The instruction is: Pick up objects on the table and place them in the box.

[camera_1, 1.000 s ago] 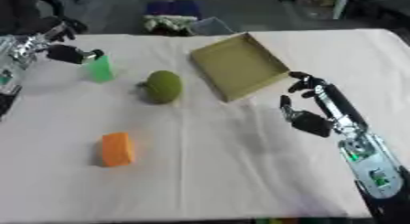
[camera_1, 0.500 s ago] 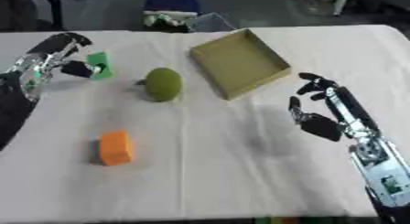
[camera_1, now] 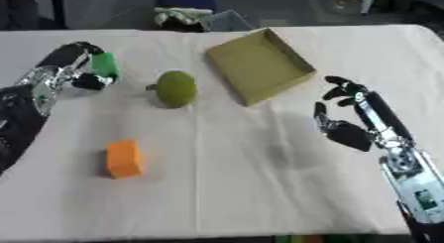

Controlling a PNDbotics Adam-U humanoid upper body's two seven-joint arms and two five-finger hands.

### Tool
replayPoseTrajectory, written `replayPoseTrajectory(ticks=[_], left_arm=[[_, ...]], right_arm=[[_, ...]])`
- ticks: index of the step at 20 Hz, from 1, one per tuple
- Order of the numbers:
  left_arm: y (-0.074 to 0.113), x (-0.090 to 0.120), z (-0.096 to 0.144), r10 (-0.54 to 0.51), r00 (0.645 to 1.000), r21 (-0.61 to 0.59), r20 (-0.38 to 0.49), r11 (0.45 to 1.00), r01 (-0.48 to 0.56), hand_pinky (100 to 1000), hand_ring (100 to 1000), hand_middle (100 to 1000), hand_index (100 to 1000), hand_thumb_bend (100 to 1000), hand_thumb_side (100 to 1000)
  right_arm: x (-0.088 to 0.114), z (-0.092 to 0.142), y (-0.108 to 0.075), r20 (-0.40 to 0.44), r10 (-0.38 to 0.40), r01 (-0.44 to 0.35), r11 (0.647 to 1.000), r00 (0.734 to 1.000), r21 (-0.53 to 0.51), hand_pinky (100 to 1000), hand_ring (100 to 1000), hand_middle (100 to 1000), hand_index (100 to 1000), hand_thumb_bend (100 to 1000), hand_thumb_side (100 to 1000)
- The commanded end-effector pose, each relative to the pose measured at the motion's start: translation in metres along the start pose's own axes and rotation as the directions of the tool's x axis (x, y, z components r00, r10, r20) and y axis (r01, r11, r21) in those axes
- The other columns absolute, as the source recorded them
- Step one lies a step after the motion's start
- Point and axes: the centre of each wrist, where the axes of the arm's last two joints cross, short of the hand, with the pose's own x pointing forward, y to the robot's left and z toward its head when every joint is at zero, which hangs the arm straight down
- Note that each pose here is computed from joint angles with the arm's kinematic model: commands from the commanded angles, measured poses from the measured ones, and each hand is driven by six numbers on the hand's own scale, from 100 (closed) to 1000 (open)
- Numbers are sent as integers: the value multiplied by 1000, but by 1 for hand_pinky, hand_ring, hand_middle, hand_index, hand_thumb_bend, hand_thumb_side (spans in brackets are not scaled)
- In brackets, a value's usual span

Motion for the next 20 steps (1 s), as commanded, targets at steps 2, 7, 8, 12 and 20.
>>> replayPoseTrajectory(ticks=[2, 7, 8, 12, 20], left_arm=[[15, -4, -2, 19, 1000, 40, 2, 999, -19, 681, 620, 558, 710, 165, 353], [31, 1, -4, 24, 999, 103, 35, 994, -28, 635, 529, 473, 624, 100, 322], [38, 3, -5, 22, 999, 122, 50, 992, -28, 633, 524, 468, 617, 100, 325], [75, 19, -9, 15, 990, 195, 137, 980, -42, 633, 525, 468, 618, 106, 338], [121, 101, -12, -49, 919, 270, 390, 961, -64, 642, 544, 488, 640, 111, 343]], right_arm=[[8, -5, -10, 32, 7, -7, 1000, 999, -21, 756, 818, 652, 927, 100, 429], [7, -4, -9, 30, 4, -3, 1000, 1000, -22, 756, 818, 651, 927, 100, 432], [7, -4, -9, 30, 4, -3, 1000, 1000, -23, 756, 818, 651, 927, 100, 432], [6, -3, -8, 26, 3, -3, 1000, 1000, -25, 756, 819, 651, 927, 100, 435], [10, -5, -2, 43, -7, 7, 1000, 999, -8, 756, 819, 650, 928, 100, 436]])
